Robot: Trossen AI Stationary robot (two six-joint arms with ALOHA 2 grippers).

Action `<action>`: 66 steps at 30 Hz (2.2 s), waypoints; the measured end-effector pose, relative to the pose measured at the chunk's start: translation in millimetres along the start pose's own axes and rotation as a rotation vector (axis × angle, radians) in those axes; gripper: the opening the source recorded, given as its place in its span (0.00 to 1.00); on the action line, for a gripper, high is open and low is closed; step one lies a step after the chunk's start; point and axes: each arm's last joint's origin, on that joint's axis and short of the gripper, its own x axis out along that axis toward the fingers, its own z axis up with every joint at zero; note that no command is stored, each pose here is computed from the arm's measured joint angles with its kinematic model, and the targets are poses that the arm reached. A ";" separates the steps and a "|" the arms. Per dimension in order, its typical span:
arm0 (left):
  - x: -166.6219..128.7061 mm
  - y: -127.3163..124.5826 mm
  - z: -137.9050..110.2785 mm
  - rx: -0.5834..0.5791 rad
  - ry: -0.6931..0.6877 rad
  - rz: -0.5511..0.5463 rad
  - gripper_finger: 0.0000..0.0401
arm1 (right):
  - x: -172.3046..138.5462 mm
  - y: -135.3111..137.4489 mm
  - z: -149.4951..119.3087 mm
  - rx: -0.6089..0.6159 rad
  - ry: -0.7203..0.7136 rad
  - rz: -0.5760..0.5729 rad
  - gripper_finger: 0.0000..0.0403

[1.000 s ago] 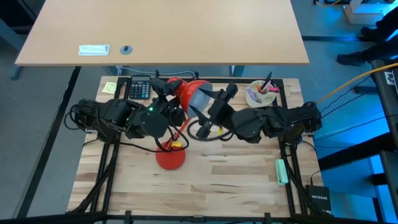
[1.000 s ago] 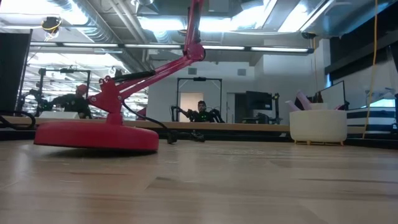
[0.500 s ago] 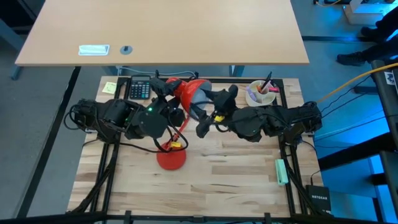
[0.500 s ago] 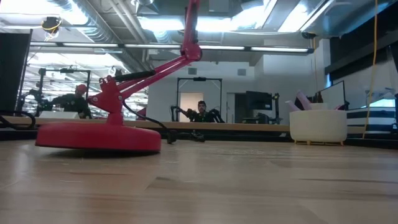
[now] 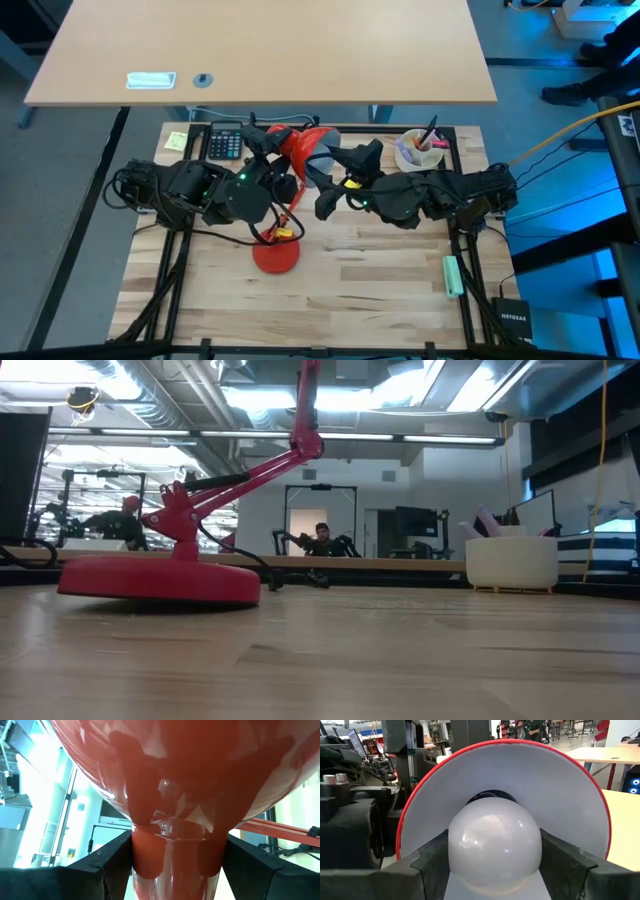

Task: Screw lightbulb
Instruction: Insert the light bulb into the lamp

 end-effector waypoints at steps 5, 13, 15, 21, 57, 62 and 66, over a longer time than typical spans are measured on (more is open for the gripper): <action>0.0 -0.1 0.0 0.000 0.003 0.003 0.63 | 0.4 0.8 0.9 -0.041 -0.011 0.000 0.64; 0.2 -0.1 0.8 -0.013 -0.006 -0.004 0.63 | 0.6 1.6 0.8 -0.058 -0.003 0.029 0.77; 0.1 -1.0 3.0 -0.016 -0.016 -0.009 0.63 | 2.8 2.8 -3.0 -0.093 0.005 0.022 0.81; -0.2 -0.9 2.6 -0.011 -0.013 -0.006 0.63 | -0.4 0.2 0.4 -0.149 0.003 0.023 0.87; 3.0 1.2 -1.3 -0.028 0.025 0.019 0.63 | -63.1 8.9 0.1 -1.475 -0.004 0.031 0.88; 3.0 1.1 -1.2 -0.028 0.022 0.016 0.63 | -55.4 8.9 6.9 -1.695 -0.061 0.059 0.88; 2.9 1.2 -1.2 -0.028 0.021 0.016 0.63 | -45.3 3.6 9.2 -1.835 -0.064 0.063 0.88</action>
